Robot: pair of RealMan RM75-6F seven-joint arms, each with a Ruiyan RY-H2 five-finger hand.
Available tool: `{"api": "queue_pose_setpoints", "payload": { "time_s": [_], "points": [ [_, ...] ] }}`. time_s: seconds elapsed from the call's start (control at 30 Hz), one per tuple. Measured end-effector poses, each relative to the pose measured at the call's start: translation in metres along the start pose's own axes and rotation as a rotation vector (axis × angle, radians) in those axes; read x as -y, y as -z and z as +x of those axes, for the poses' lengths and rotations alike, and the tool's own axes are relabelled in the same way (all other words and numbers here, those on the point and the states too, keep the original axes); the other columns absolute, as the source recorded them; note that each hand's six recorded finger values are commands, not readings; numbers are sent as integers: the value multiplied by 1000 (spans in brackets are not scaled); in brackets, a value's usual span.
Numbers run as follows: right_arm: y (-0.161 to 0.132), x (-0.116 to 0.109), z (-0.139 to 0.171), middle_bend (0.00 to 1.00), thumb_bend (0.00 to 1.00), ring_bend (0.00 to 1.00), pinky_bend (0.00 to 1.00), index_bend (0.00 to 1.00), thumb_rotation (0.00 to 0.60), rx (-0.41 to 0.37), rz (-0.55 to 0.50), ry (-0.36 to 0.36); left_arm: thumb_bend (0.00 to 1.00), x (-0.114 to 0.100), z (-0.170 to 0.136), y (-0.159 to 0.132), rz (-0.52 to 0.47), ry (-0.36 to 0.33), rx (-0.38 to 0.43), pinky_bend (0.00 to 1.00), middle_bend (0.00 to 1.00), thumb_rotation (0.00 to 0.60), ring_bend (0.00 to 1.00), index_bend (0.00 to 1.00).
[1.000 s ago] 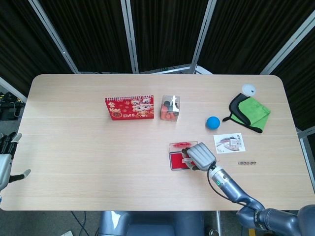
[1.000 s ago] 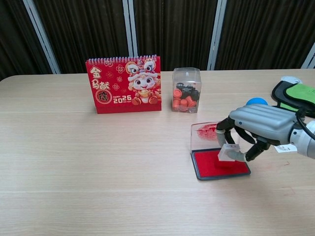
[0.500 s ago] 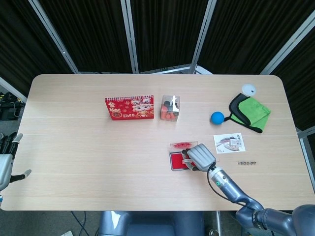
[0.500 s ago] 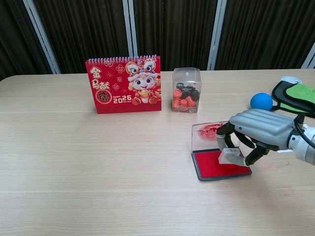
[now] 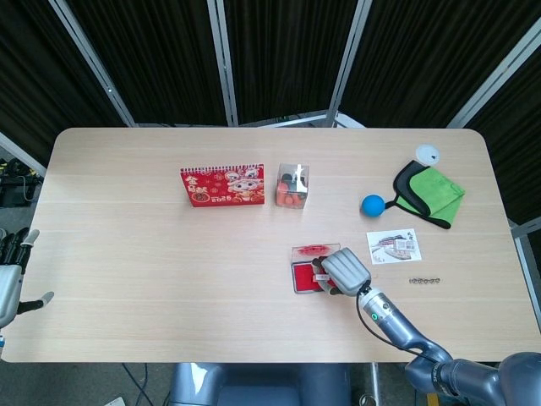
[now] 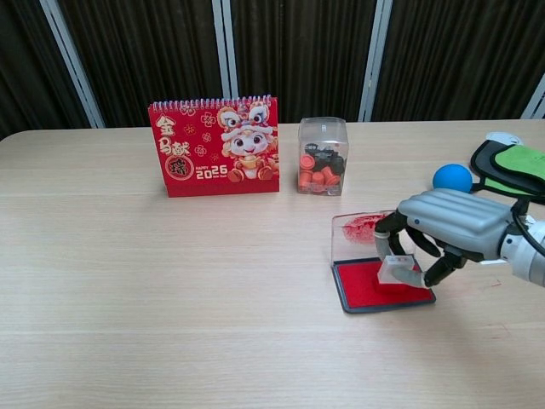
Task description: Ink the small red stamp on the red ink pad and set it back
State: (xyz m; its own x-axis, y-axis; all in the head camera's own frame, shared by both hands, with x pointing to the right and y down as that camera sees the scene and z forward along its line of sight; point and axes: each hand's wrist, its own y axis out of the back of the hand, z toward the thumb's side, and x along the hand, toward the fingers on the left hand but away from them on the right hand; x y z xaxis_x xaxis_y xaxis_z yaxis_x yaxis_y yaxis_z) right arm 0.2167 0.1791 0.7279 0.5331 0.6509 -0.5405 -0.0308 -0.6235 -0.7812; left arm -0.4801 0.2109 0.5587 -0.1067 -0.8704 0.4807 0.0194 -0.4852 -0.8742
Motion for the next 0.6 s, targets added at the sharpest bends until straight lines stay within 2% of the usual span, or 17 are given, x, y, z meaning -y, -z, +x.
{"api": "queue_pose_setpoints", "payload": {
  "time_s": [0.2, 0.37, 0.47, 0.6],
  "points": [
    [4, -26, 6, 619, 508, 733, 1000, 587, 600, 1, -49, 52, 0, 0, -1, -1, 0, 2, 3, 0, 0, 600, 0, 0],
    [20, -51, 20, 619, 508, 733, 1000, 587, 600, 18, -51, 97, 0, 0, -2, -2, -3, 0, 7, 0, 0, 600, 0, 0],
    [34, -52, 33, 619, 508, 733, 1000, 587, 600, 39, -38, 91, 0, -1, -3, -2, -4, 0, 10, 0, 0, 600, 0, 0],
    [49, -44, 46, 619, 509, 733, 1000, 587, 600, 68, -16, 68, 0, -1, -4, -4, -6, 0, 18, 0, 0, 600, 0, 0]
  ]
}}
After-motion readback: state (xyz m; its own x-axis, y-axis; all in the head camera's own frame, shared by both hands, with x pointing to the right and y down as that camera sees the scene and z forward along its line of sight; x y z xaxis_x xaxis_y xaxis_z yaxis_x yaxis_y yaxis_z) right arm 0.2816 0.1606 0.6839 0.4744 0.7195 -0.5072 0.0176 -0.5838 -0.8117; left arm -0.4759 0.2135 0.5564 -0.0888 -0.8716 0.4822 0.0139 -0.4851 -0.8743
